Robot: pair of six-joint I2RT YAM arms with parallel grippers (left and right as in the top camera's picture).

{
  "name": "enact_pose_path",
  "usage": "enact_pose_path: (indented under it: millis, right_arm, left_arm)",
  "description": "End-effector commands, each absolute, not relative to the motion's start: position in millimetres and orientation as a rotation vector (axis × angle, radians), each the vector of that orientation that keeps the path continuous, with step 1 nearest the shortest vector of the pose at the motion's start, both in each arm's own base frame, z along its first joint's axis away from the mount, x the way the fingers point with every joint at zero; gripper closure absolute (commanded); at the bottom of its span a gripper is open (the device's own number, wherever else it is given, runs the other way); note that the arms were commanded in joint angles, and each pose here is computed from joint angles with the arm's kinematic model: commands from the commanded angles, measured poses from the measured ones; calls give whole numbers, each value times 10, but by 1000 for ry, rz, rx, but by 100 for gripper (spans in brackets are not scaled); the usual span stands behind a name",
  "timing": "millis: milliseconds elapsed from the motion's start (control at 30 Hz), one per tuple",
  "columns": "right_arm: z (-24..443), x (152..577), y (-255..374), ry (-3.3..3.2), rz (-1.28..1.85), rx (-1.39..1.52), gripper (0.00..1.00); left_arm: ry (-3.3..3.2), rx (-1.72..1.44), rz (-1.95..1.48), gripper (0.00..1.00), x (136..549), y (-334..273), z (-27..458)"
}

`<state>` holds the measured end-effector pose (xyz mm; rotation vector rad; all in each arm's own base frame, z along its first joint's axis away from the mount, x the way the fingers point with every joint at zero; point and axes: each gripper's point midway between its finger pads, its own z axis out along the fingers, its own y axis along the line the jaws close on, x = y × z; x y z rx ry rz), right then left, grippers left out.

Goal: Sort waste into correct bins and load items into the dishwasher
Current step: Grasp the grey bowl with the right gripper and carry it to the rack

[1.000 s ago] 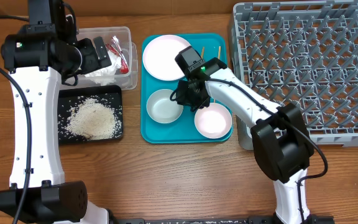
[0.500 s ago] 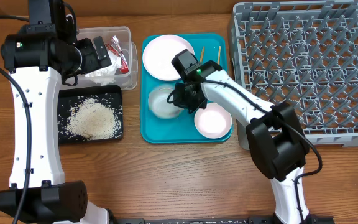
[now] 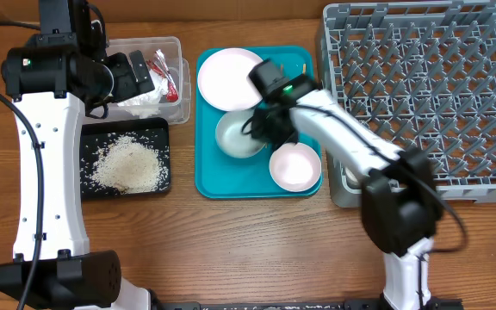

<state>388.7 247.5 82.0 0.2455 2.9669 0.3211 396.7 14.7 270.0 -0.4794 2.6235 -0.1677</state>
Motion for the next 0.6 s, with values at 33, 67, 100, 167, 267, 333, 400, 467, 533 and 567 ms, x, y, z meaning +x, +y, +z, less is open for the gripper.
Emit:
enact_pose_path:
  millis: [33,67,100,167,267,333,400,467,533,567]
  right_arm:
    - [2212,4335,1785,2556,281,375,96]
    - [2354,4383,1600,2497,238,418,96]
    - [2509,4429,1378,2429,181,469,96]
    - [2728,4505,1021,2316,83,552,96]
    - [2949,4639,545,2170,-82,625,96]
    - [3027,4747,352,2105,-179,618,96]
    - [3107,4839,164,2024,-304,630,96]
    - [3197,4932,29,1946,-442,611,96]
    - [3238,5040,-41,1895,-555,571,96]
    - [3236,5097,-56,1883,-602,544,96]
  left_arm:
    - [2614,-486,-155,0,3976,144,2722]
    - [2614,-486,-155,0,3976,144,2722]
    - [2614,-486,-155,0,3976,144,2722]
    - [2614,-486,-155,0,3976,144,2722]
    - [2614,-486,-155,0,3976,144,2722]
    - [2614,-486,-155,0,3976,144,2722]
    - [2614,-486,-155,0,3976,144,2722]
    - [2614,-486,-155,0,3976,144,2722]
    - [2614,-486,-155,0,3976,144,2722]
    - [2614,-486,-155,0,3976,144,2722]
